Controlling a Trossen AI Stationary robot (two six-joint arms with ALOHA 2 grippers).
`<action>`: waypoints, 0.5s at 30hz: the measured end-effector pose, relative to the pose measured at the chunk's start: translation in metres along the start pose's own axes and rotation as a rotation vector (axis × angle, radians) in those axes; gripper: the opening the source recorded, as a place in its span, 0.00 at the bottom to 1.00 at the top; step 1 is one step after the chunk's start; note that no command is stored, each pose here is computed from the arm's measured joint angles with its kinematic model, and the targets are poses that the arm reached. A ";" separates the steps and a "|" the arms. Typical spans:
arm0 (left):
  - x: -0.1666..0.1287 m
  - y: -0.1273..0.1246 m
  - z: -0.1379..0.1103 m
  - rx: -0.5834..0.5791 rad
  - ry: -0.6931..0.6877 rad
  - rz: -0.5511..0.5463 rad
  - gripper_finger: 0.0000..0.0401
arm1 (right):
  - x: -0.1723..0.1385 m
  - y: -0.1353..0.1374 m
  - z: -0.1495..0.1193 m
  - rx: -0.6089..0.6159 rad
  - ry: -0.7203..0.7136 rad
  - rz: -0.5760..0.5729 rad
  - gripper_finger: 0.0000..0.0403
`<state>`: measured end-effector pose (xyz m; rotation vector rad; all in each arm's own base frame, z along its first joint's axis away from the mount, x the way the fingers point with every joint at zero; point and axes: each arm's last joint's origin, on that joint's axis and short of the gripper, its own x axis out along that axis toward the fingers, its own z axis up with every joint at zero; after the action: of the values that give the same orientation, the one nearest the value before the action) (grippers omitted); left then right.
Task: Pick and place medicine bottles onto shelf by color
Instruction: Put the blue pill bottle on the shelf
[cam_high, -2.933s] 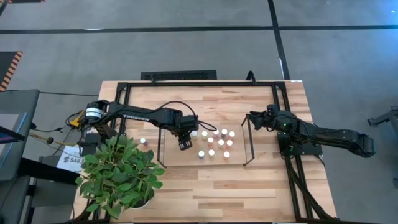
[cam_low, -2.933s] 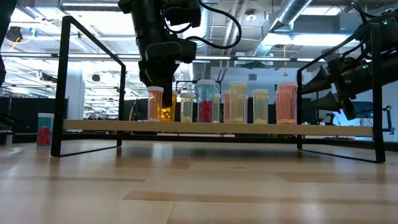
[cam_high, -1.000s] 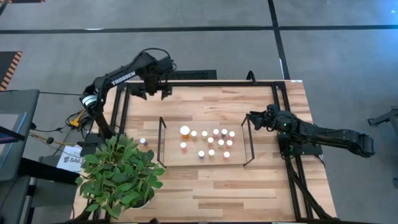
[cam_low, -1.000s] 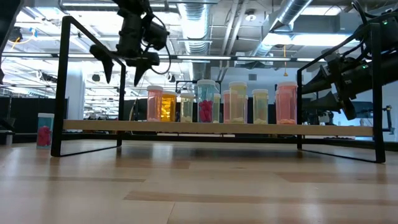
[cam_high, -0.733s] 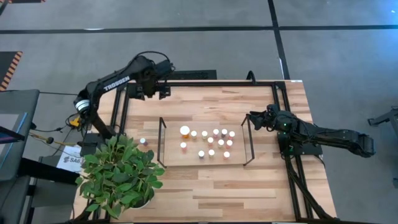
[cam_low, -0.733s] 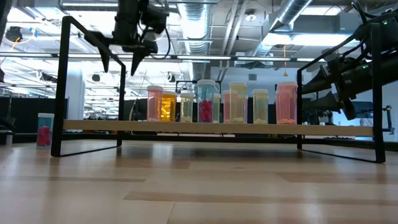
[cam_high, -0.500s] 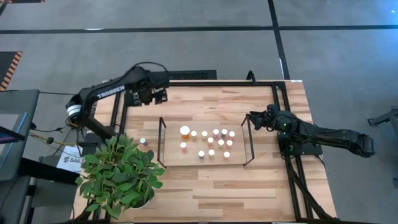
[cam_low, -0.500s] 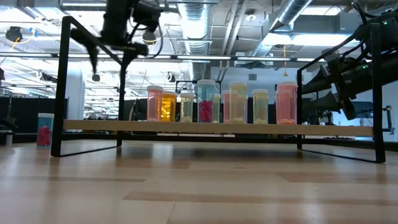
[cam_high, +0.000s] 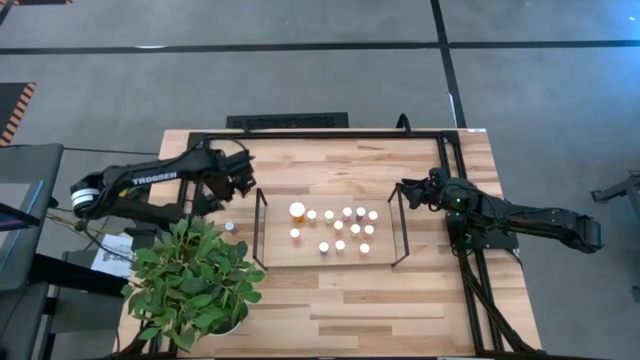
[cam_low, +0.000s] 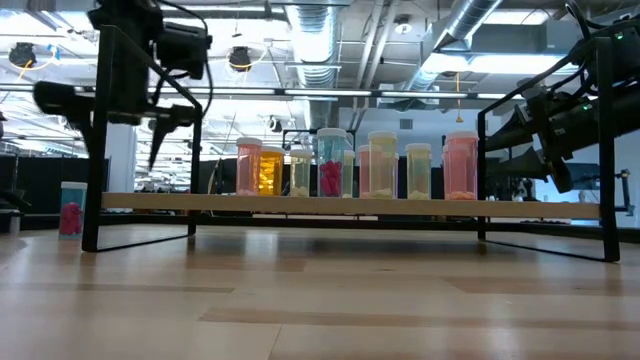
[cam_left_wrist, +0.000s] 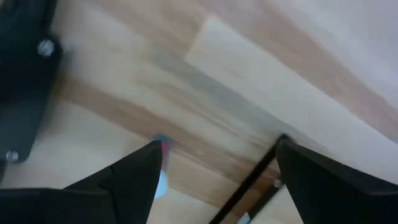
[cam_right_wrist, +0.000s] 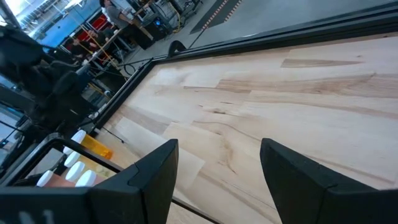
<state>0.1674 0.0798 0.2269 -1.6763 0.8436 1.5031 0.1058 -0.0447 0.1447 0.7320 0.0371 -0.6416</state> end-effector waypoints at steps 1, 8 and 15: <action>0.002 0.004 0.000 -0.028 0.002 0.003 0.75 | 0.000 0.000 0.000 0.000 0.000 0.000 0.62; 0.017 0.032 -0.005 -0.207 0.020 0.030 0.74 | 0.000 0.000 0.000 0.000 0.000 0.000 0.62; 0.030 0.057 -0.015 -0.279 0.076 0.035 0.73 | 0.000 0.000 0.000 0.000 0.000 0.000 0.62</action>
<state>0.1302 0.0366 0.1930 -1.9392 0.7312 1.6506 0.1058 -0.0446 0.1447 0.7318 0.0372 -0.6414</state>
